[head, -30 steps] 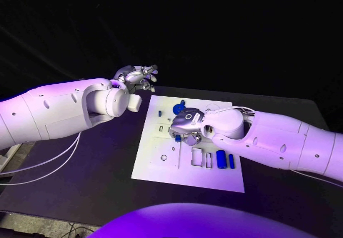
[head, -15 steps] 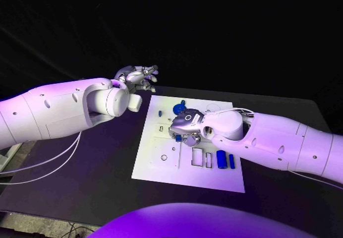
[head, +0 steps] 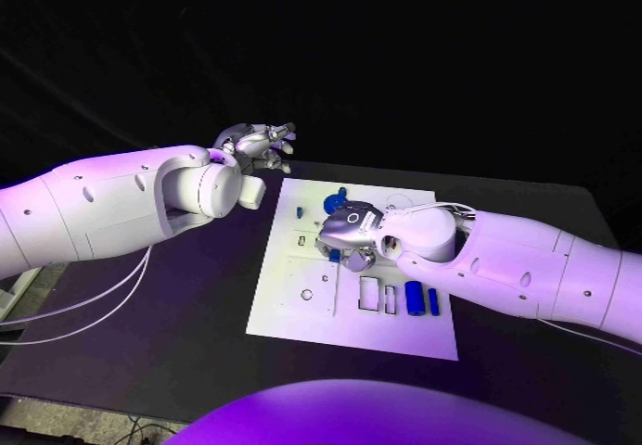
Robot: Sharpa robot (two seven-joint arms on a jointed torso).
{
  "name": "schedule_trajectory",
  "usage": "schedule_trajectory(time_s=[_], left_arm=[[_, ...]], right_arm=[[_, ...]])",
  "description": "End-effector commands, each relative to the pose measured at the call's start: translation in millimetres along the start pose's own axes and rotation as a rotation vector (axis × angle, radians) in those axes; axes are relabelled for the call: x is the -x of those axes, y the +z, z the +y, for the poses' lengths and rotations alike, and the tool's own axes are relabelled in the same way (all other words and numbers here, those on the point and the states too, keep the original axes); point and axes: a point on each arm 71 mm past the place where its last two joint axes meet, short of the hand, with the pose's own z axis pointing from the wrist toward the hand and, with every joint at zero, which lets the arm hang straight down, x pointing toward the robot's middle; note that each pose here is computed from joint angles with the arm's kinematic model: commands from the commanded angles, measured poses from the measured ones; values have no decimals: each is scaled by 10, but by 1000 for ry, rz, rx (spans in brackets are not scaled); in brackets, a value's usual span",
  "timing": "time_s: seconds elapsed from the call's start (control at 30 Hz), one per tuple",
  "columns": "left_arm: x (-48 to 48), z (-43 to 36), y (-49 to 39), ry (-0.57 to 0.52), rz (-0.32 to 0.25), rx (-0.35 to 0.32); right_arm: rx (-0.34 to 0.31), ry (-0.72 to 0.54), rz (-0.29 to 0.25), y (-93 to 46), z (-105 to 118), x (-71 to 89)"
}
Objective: Assemble the parts on the task board
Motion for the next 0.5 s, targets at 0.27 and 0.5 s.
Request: schedule_trajectory(time_s=[0.27,0.5], left_arm=[[-2,-13,3,10,6,3],[3,-9,2,11,6,6]], right_arm=[[-18,46,-124,-68,-34,46],[-102,249,-227,-154,-192,52]])
